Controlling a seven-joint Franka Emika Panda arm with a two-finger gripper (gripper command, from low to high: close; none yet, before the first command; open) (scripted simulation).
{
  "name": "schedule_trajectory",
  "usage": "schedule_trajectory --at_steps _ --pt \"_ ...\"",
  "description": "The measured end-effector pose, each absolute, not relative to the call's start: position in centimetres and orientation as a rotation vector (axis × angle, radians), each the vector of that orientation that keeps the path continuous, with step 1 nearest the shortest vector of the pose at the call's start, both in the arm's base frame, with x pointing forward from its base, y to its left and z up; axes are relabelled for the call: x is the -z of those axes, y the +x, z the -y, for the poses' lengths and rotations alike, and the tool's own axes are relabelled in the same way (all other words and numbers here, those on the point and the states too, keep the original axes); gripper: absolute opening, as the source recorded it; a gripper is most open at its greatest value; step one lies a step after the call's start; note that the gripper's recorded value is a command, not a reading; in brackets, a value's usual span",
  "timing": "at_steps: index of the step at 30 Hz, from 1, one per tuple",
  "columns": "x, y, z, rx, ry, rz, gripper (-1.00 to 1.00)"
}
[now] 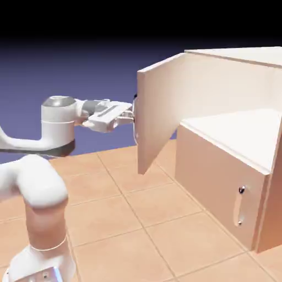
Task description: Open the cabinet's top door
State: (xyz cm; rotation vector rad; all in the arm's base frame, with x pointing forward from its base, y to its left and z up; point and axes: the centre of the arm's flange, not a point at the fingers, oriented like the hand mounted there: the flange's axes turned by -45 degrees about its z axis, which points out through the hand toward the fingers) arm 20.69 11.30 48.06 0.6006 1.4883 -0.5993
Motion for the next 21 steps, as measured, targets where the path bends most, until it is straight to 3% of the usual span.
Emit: schedule_trajectory --at_steps 21 --pt "-48.1 14.4 -31.3 0.918 0.917 -1.369 -1.0"
